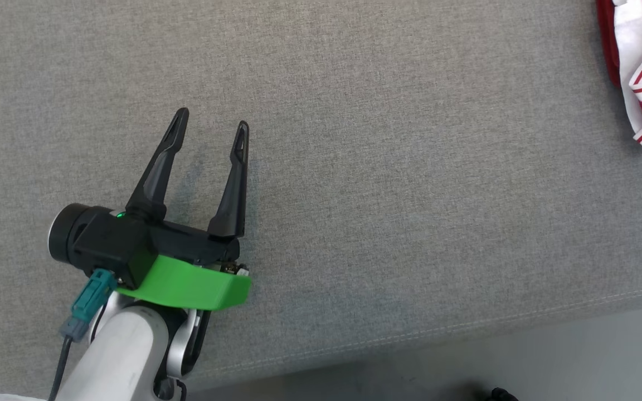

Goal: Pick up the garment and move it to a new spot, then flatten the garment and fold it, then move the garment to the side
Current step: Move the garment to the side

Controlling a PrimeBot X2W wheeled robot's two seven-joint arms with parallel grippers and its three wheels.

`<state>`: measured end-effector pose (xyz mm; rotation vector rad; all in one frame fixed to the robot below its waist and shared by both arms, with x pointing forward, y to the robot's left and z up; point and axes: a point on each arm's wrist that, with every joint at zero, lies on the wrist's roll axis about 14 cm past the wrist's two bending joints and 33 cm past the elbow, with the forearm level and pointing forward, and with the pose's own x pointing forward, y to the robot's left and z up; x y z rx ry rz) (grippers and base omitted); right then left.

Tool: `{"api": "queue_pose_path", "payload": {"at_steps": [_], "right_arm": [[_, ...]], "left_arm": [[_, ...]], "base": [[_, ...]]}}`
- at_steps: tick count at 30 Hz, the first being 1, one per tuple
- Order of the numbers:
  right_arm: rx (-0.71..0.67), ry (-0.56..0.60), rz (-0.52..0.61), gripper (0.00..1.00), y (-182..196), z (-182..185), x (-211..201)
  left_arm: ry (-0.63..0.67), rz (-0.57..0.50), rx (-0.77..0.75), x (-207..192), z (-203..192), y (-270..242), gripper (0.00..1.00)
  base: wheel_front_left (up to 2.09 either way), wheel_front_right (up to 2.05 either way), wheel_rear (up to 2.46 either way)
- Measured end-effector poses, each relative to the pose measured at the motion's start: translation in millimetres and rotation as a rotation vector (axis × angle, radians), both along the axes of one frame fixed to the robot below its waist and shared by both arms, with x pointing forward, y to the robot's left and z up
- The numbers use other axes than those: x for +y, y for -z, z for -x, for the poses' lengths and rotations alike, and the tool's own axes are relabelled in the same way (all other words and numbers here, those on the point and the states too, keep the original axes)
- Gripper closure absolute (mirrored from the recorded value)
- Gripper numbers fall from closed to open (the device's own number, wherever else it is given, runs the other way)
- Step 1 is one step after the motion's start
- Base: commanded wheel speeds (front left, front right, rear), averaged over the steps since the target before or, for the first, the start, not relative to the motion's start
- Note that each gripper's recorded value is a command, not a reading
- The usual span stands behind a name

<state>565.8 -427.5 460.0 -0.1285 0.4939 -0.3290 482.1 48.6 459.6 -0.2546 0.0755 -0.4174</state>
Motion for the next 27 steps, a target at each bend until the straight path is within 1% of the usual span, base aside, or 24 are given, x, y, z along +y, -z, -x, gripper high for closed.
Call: {"api": "queue_pose_path", "payload": {"at_steps": [1,2,3,7,17,21,27], "right_arm": [[0.002,0.0,0.01,0.66,0,-1,-1],[0.0,-0.003,0.019,0.52,1,-3,-1],[-0.002,-0.009,0.034,0.0,1,-4,-1],[-0.014,-0.031,0.078,0.0,-3,-10,0],[-0.012,-0.046,0.101,0.0,-5,-7,2],[-0.064,-0.082,0.107,0.0,-22,-10,11],[-0.201,-0.217,0.109,0.0,-61,-18,54]], "left_arm": [[0.001,0.0,0.003,0,0,1,0.0],[0.001,0.0,0.006,0,0,3,0.0],[0.0,0.0,0.009,0,0,4,0.0],[-0.004,-0.005,0.013,2,-1,6,0.0],[-0.006,-0.007,0.003,2,-1,2,0.0],[-0.01,0.005,-0.01,2,-1,-5,0.0],[-0.052,0.067,-0.032,10,-4,-24,0.0]], "base": [[0.0,0.0,0.0],[0.0,0.0,0.0],[0.0,0.0,0.0],[0.0,0.0,0.0],[0.0,0.0,0.0],[0.0,0.0,0.0],[0.0,0.0,0.0]]}}
